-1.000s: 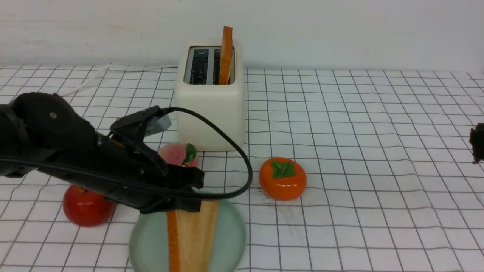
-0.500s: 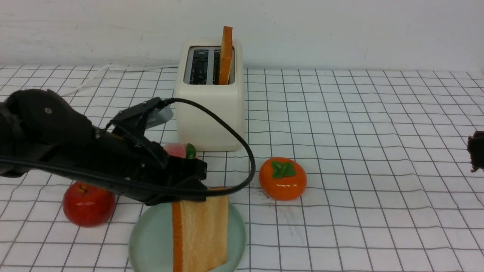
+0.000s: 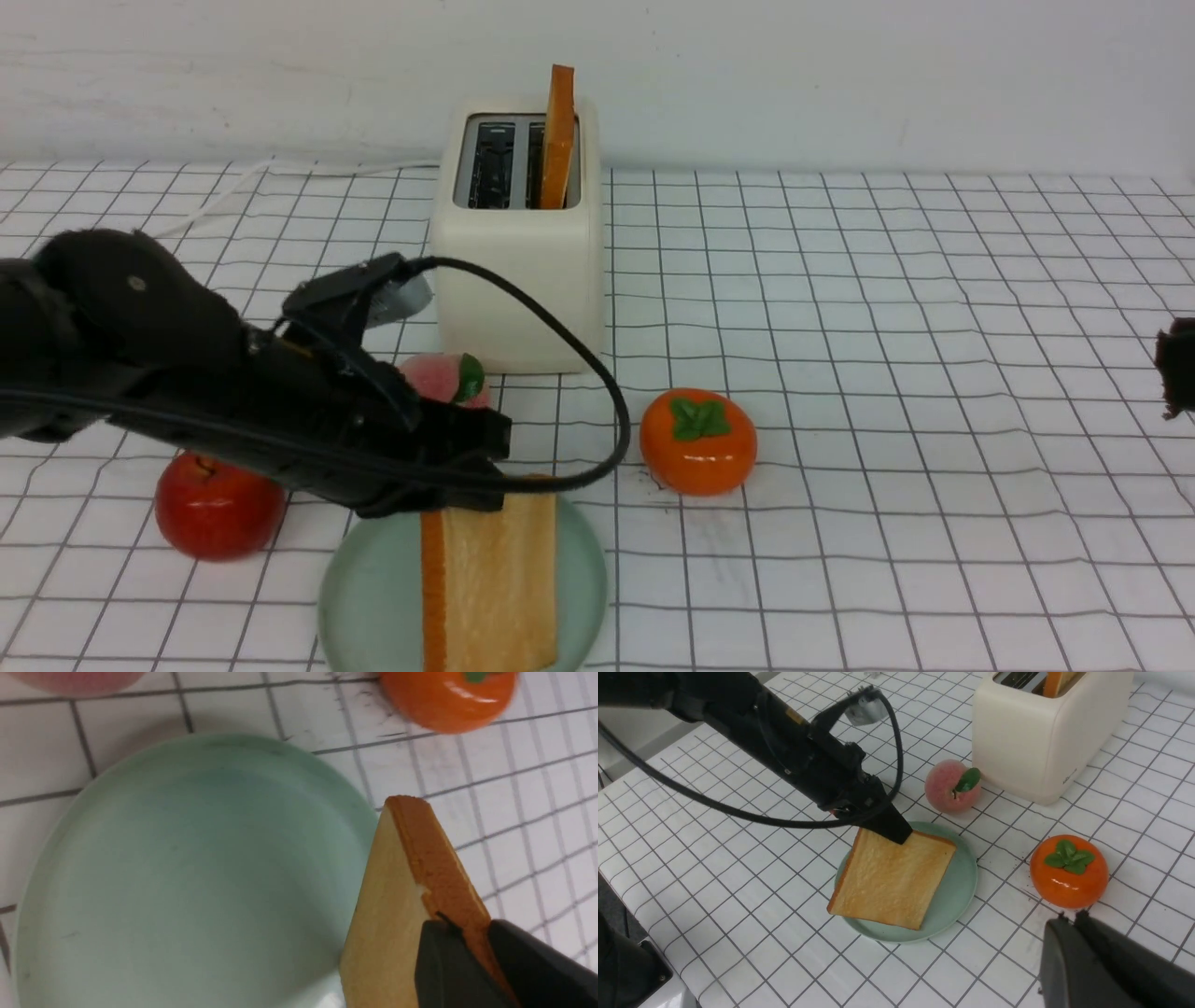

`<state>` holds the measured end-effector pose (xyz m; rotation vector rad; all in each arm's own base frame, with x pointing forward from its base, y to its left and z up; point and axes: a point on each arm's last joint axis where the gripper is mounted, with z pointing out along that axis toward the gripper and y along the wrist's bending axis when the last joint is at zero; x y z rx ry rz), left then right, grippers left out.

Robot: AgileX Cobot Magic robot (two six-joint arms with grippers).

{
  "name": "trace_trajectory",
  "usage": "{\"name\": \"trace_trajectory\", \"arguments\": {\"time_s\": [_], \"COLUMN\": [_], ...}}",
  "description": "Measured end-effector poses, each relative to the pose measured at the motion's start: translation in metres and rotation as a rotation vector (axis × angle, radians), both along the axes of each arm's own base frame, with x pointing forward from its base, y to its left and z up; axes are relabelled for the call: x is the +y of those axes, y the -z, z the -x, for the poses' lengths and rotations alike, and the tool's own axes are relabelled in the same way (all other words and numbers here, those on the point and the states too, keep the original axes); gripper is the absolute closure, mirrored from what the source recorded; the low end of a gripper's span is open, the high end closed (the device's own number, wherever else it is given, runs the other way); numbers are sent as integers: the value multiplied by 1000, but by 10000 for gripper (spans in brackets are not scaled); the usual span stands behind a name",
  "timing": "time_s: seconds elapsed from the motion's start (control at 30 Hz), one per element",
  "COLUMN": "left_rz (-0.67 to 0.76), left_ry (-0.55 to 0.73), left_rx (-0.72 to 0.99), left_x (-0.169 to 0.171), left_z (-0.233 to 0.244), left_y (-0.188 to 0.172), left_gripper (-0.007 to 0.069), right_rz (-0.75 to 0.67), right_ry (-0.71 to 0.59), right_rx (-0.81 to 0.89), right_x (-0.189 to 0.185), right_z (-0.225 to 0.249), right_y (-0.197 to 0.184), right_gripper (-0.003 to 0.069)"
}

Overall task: Take toasted bread from bread machine on white checkered table place on plate.
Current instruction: 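Place the slice of bread on the plate with the left gripper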

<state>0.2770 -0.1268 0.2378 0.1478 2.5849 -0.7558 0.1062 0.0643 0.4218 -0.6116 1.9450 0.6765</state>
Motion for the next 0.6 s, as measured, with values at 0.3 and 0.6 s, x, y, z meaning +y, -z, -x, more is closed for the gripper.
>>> {"name": "trace_trajectory", "arguments": {"time_s": [0.3, 0.6], "left_rz": [-87, -160], "left_ry": [8, 90], "left_rx": [-15, 23], "left_x": [3, 5], "left_z": [-12, -6], "left_y": [17, 25], "left_gripper": [492, 148], "right_rz": [0, 0], "right_ry": [-1, -2], "right_rx": [1, 1], "right_x": [0, 0], "right_z": [0, 0], "right_y": [0, 0], "right_gripper": [634, 634]}}
